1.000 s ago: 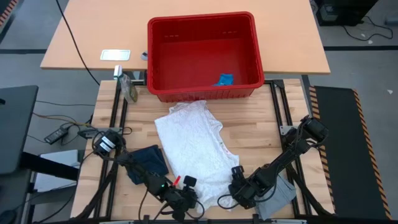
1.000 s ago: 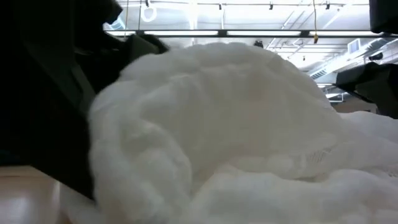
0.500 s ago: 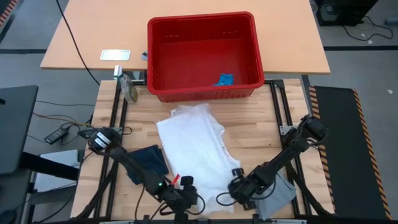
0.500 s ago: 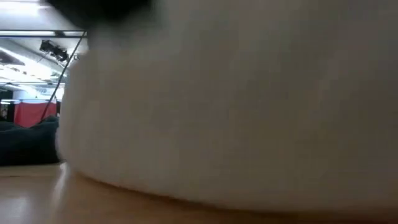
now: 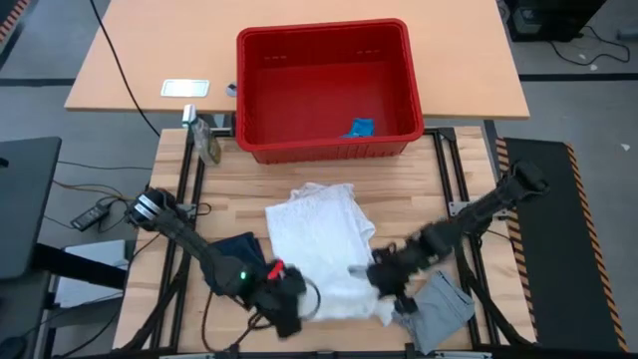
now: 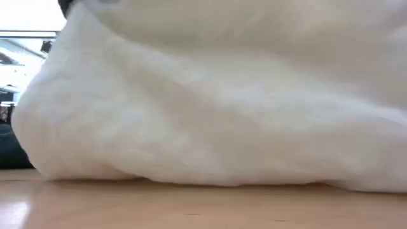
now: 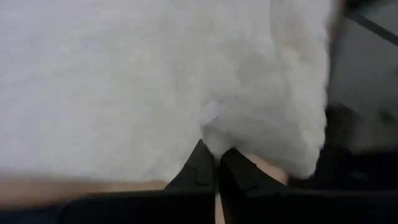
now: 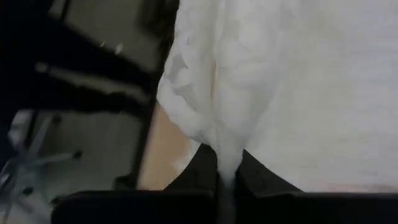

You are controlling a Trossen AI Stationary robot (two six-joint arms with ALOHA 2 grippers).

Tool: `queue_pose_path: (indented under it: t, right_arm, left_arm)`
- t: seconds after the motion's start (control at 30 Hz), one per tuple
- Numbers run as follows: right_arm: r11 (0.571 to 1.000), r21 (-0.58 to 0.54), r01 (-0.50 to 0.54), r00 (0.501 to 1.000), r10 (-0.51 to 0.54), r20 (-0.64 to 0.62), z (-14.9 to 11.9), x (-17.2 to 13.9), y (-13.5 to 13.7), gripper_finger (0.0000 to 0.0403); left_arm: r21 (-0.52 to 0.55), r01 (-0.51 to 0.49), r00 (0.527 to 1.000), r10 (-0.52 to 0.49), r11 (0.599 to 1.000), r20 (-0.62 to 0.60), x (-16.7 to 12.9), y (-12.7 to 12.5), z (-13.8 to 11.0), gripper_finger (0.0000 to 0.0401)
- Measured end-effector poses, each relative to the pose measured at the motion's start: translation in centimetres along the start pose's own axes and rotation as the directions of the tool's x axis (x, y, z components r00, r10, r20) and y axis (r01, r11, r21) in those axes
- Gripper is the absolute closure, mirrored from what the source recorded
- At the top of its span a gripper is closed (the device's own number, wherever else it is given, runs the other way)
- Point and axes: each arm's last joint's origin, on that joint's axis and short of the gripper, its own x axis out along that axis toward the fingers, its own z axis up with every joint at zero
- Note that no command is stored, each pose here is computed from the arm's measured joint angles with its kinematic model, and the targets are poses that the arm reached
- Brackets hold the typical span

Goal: Fold laundry
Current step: Fold the white dress

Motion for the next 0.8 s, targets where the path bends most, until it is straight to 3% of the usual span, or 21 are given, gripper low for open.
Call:
queue_pose_path:
  t: [0.07, 0.27, 0.4, 0.53, 0.67, 0.8]
  right_arm:
    - [0.999, 0.023, 0.024, 0.999, -0.025, 0.038, 1.1, -1.0, -2.5, 0.0386]
    - [0.984, 0.176, 0.013, 0.994, -0.033, 0.107, 3.3, -3.1, -11.6, 0.0386]
    - [0.964, 0.259, -0.059, 0.987, 0.017, 0.161, 3.4, -4.7, -16.6, 0.0386]
    - [0.944, 0.313, -0.101, 0.966, 0.018, 0.257, 3.2, -7.1, -20.1, 0.0386]
    - [0.937, 0.343, -0.066, 0.937, -0.06, 0.345, 3.2, -8.3, -23.4, 0.0386]
    - [0.897, 0.426, 0.122, 0.891, -0.288, 0.35, 3.4, -7.1, -26.6, 0.0379]
  left_arm:
    - [-0.067, -0.089, 0.996, 0.087, 0.994, -0.029, -0.6, 1.3, 0.2, 0.0401]
    - [-0.062, -0.313, 0.944, 0.303, 0.948, -0.128, -0.1, 5.1, 1.5, 0.0401]
    - [-0.087, -0.385, 0.915, 0.367, 0.919, -0.167, -0.1, 7.8, 3.5, 0.0401]
    - [-0.102, -0.403, 0.906, 0.38, 0.91, -0.187, -1.9, 11.0, 5.9, 0.0401]
    - [-0.055, -0.477, 0.856, 0.449, 0.877, -0.256, -2.5, 15.4, 8.0, 0.0401]
    - [-0.043, -0.437, 0.859, 0.402, 0.899, -0.317, -0.4, 19.9, 8.7, 0.0401]
